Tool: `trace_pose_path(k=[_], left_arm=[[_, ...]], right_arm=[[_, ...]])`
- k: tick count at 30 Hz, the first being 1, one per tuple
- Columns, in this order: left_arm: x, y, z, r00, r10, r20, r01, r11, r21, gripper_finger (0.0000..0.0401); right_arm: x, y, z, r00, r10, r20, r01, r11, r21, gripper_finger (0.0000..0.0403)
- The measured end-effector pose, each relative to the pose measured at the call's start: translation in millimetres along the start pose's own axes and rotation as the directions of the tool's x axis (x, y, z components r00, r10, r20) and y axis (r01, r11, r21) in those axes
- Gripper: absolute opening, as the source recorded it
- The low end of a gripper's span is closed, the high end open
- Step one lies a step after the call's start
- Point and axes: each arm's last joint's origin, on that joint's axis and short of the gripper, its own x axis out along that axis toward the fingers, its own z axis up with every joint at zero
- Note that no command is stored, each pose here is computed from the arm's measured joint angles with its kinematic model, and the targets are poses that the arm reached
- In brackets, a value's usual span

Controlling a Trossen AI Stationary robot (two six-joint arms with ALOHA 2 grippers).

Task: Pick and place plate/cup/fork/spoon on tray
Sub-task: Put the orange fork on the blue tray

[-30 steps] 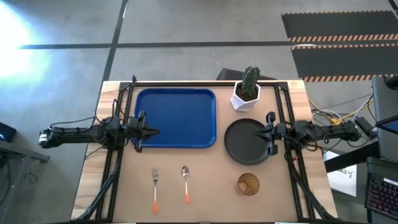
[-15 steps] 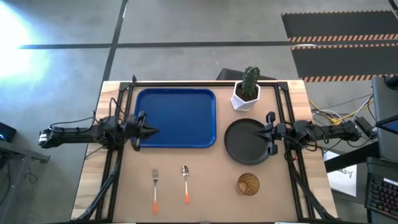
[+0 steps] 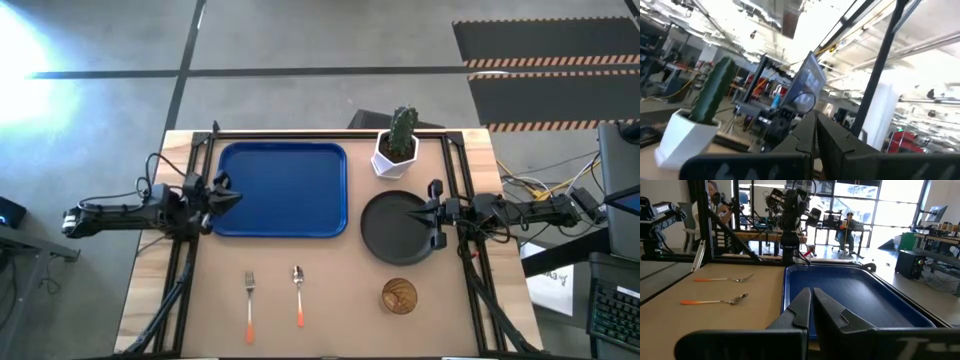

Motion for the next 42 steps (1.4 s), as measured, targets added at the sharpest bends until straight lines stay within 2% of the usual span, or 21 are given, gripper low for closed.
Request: trace_pose_path(k=[3, 6, 10, 13, 16, 19, 23, 27, 30, 37, 40, 42], left_arm=[[4.0, -2.6, 5.9, 1.000, 0.003, -0.008, -0.003, 1.000, 0.000, 0.0000], [13.2, -7.3, 16.7, 0.995, 0.038, -0.090, -0.035, 0.999, 0.035, 0.0000], [32.4, -18.6, 42.9, 0.956, 0.119, -0.270, -0.082, 0.986, 0.146, 0.0000], [48.9, -30.0, 68.2, 0.933, 0.132, -0.336, -0.051, 0.969, 0.240, 0.0001], [63.7, -39.6, 88.5, 0.911, 0.127, -0.392, -0.001, 0.952, 0.305, 0.0019], [76.1, -43.9, 99.1, 0.882, 0.149, -0.446, 0.005, 0.946, 0.325, 0.0056], [86.7, -43.8, 100.6, 0.829, 0.188, -0.526, -0.010, 0.947, 0.322, 0.0113], [92.2, -40.4, 93.9, 0.765, 0.222, -0.605, -0.024, 0.948, 0.318, 0.0143], [96.7, -37.3, 88.0, 0.738, 0.236, -0.632, -0.031, 0.948, 0.318, 0.0148], [103.9, -35.0, 83.5, 0.721, 0.237, -0.651, -0.035, 0.951, 0.308, 0.0148], [104.5, -34.9, 81.7, 0.714, 0.217, -0.666, -0.075, 0.969, 0.235, 0.0148], [103.5, -34.5, 78.1, 0.689, 0.188, -0.700, -0.094, 0.981, 0.171, 0.0148]], right_arm=[[0.0, 0.0, 0.0, 1.000, 0.000, 0.000, 0.000, 1.000, 0.000, 0.0009], [0.0, 0.0, 0.0, 1.000, 0.000, 0.000, 0.000, 1.000, 0.000, 0.0009], [0.0, 0.0, 0.0, 1.000, 0.000, 0.000, 0.000, 1.000, 0.000, 0.0009], [0.0, 0.0, 0.0, 1.000, 0.000, 0.000, 0.000, 1.000, 0.000, 0.0009], [0.0, 0.0, 0.0, 1.000, 0.000, 0.000, 0.000, 1.000, 0.000, 0.0009], [0.0, 0.0, 0.0, 1.000, 0.000, 0.000, 0.000, 1.000, 0.000, 0.0009], [0.0, 0.0, 0.0, 1.000, 0.000, 0.000, 0.000, 1.000, 0.000, 0.0009], [0.0, 0.0, 0.0, 1.000, 0.000, 0.000, 0.000, 1.000, 0.000, 0.0009], [0.0, 0.0, 0.0, 1.000, 0.000, 0.000, 0.000, 1.000, 0.000, 0.0009], [0.0, 0.0, 0.0, 1.000, 0.000, 0.000, 0.000, 1.000, 0.000, 0.0009], [0.0, 0.0, 0.0, 1.000, 0.000, 0.000, 0.000, 1.000, 0.000, 0.0009], [0.0, 0.0, 0.0, 1.000, 0.000, 0.000, 0.000, 1.000, 0.000, 0.0009]])
